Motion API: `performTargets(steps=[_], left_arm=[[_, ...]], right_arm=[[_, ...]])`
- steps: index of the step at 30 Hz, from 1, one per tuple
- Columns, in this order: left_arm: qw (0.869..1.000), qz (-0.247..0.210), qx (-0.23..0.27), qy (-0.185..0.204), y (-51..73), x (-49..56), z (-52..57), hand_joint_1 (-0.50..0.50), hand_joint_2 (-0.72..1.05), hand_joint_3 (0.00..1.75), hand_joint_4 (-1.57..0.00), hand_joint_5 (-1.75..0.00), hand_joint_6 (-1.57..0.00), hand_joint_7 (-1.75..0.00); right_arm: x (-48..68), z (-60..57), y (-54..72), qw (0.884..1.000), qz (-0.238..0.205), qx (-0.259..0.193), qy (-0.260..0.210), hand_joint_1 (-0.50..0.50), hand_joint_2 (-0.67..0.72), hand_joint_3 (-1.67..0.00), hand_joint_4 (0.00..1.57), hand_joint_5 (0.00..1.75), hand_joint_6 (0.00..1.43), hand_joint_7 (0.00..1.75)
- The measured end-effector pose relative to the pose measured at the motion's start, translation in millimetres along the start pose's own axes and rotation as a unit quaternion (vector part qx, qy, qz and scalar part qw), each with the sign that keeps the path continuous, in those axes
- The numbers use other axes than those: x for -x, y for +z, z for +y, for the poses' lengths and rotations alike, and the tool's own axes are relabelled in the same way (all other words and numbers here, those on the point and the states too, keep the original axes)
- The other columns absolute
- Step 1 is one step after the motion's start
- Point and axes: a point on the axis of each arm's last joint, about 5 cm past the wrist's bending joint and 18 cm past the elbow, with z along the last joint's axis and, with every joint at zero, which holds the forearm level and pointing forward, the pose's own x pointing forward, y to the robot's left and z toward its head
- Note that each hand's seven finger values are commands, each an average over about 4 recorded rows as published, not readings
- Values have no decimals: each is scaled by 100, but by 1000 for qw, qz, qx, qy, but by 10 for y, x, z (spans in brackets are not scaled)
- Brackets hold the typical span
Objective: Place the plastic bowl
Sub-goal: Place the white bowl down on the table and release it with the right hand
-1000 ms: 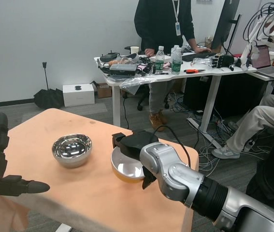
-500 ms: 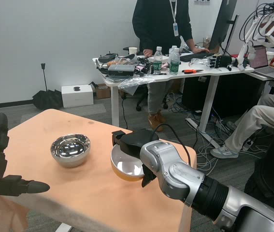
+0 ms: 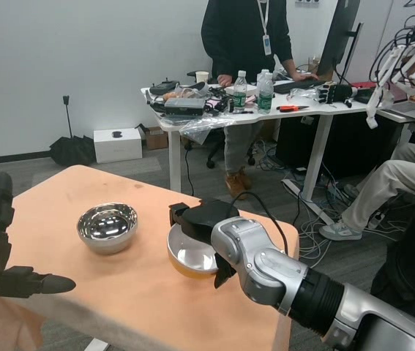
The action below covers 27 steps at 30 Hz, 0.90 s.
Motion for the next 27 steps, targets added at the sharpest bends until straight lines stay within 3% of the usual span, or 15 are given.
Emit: performTargets(steps=[8,13,15,18,22,25,27], left_arm=[[1000,1,0,0,-5,3,-2,-50,-13,7,0,0,0,0],[1000,1,1,0,-5,4,-3,-50,-10,0,0,0,0,0],[1000,1,1,0,-5,4,-3,-50,-10,0,0,0,0,0],[1000,1,1,0,-6,4,-3,-50,-15,0,0,0,0,0],[1000,1,1,0,-6,5,-3,-50,-10,2,0,0,0,0],[1000,0,1,0,-5,5,-3,-50,-10,2,0,0,0,0],[1000,-1,1,0,-4,5,-3,-50,-10,4,0,0,0,0]], right_arm=[[-92,175,-16,1000,-11,10,28,-50,-54,-157,106,165,80,168],[-130,253,-39,999,-10,9,42,-50,-51,-149,105,143,77,168],[-138,274,-37,999,-12,10,45,-50,-38,-137,101,126,72,168],[-144,299,-35,999,-15,9,46,-47,-21,-103,97,109,66,168],[-153,318,-43,999,-13,8,44,-46,23,-18,80,95,52,166],[-157,324,-48,999,-13,3,41,-46,52,-2,54,51,38,161],[-157,328,-46,999,-14,-1,43,-46,61,0,38,27,31,161]])
